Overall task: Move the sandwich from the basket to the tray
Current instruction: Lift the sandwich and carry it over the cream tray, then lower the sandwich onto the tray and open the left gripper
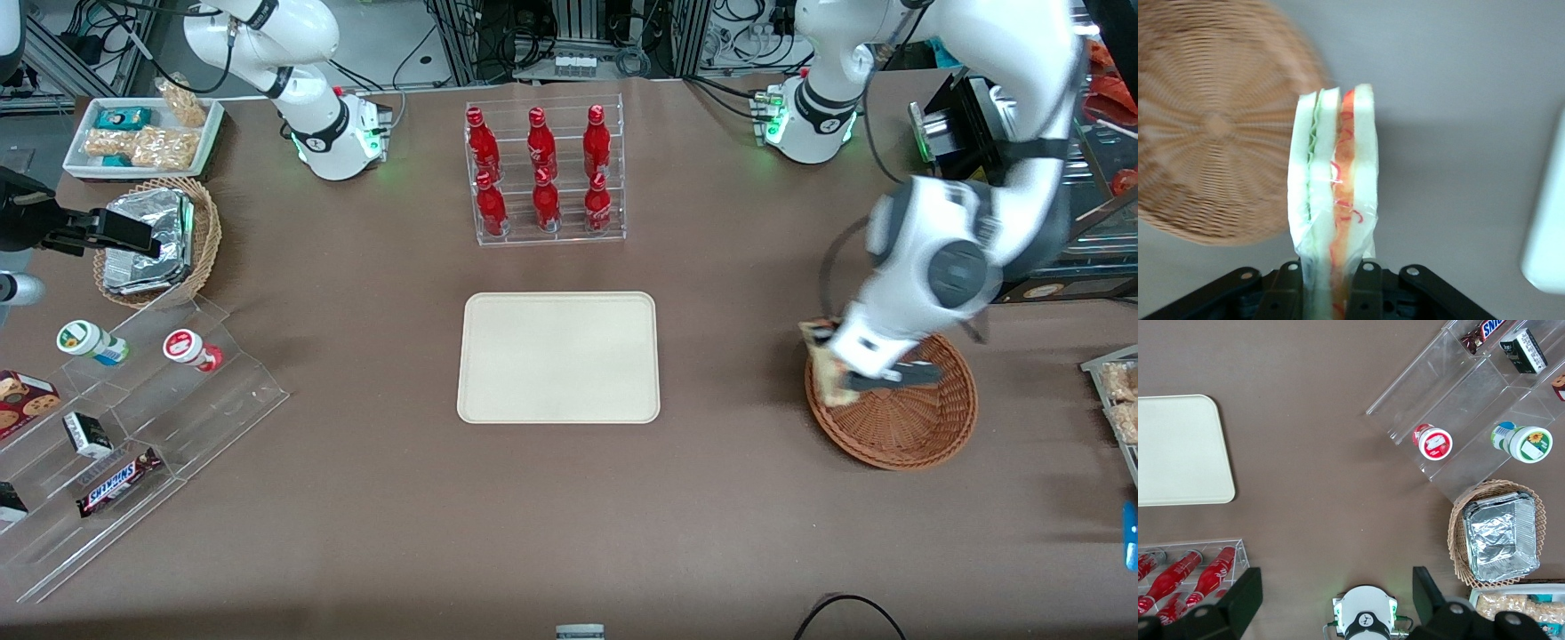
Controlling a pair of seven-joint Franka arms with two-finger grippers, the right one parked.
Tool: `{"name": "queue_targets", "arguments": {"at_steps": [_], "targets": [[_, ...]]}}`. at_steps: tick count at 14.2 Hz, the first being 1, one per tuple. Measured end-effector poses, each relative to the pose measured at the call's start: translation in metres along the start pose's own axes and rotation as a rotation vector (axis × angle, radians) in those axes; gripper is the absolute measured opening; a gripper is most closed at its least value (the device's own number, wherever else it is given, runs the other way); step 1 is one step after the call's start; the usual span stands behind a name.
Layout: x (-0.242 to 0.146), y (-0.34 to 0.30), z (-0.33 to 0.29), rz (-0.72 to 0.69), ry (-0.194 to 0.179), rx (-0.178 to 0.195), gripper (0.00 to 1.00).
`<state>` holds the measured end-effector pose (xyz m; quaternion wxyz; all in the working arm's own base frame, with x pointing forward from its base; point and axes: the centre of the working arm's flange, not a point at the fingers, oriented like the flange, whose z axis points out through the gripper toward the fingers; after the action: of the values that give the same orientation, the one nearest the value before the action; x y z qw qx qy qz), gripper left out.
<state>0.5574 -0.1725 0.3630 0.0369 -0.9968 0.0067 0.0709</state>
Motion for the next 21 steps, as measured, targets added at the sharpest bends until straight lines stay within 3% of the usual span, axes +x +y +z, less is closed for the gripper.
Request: {"name": "queue_targets", "arguments": {"at_steps": [1,3,5,9,11,13,16,17,21], "targets": [[-0.01,0.034,-0.005,0.049,-0.008,0.003,0.19],[-0.026,0.095,-0.007,0.114,-0.04,-0.028,0.19],[-0.032,0.155,0.004,0.108,-0.058,-0.044,0.18],[-0.04,0.276,0.051,0.035,-0.081,-0.032,0.15],[-0.047,0.314,0.078,0.012,-0.079,-0.002,0.15],[-0.051,0.337,0.093,-0.005,-0.068,0.001,0.17],[-0.053,0.347,0.091,-0.018,-0.058,-0.008,0.4],[-0.052,0.347,0.089,-0.018,-0.055,-0.01,0.4],[-0.048,0.346,0.084,-0.014,-0.032,-0.002,0.73]]}}
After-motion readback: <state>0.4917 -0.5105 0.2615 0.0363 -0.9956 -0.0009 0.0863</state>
